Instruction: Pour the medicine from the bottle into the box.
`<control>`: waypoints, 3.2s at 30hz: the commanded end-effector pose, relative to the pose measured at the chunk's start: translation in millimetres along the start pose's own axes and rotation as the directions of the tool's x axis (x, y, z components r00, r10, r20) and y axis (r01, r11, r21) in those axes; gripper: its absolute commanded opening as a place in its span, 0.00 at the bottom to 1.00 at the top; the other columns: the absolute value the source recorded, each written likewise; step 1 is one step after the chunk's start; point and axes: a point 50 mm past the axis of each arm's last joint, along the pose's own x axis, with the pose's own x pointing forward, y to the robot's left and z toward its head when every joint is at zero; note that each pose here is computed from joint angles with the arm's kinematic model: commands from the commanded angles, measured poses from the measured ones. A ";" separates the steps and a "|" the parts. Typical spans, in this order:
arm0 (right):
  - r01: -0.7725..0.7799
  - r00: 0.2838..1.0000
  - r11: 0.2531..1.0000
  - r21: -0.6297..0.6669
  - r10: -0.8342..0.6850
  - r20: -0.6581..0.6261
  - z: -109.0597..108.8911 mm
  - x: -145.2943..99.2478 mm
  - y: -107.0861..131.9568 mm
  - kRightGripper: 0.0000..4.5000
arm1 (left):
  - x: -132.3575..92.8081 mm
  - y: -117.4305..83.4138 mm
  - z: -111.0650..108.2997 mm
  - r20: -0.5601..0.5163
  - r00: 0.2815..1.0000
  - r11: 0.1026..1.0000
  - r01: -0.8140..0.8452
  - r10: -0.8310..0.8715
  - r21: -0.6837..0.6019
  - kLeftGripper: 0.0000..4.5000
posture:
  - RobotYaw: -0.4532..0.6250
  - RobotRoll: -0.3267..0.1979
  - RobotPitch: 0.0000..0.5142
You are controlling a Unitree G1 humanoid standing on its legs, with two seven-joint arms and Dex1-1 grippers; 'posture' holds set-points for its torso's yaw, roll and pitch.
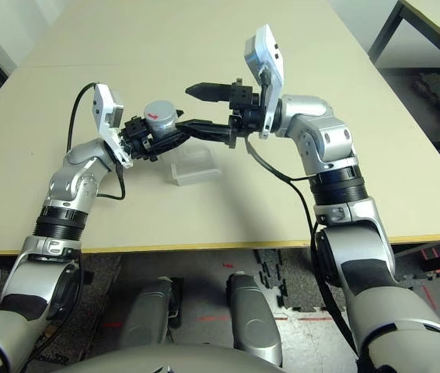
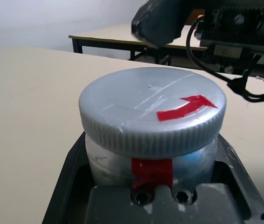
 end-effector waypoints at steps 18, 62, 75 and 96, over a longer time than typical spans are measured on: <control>-0.057 0.998 0.998 -0.037 0.056 -0.036 0.0 31.3 -10.4 1.00 | -0.6 4.8 0.5 -0.048 0.999 1.000 0.013 -0.012 0.012 0.59 | 0.35 0.62 0.28; -0.067 0.996 0.997 -0.024 0.065 -0.060 -8.6 39.8 -13.7 0.96 | 0.4 0.9 -1.1 -0.053 0.998 0.999 0.041 -0.041 0.012 0.59 | 0.36 0.62 0.29; -0.082 0.995 0.996 -0.023 0.080 -0.057 -8.3 39.6 -15.4 0.57 | -0.7 -0.6 -1.8 -0.063 0.996 0.998 0.059 -0.059 -0.003 0.59 | 0.35 0.62 0.30; -0.417 0.904 0.902 -0.112 0.424 0.045 26.2 53.8 -14.4 0.57 | -3.9 -3.9 -4.5 -0.082 0.993 0.996 0.084 -0.086 -0.026 0.59 | 0.36 0.62 0.31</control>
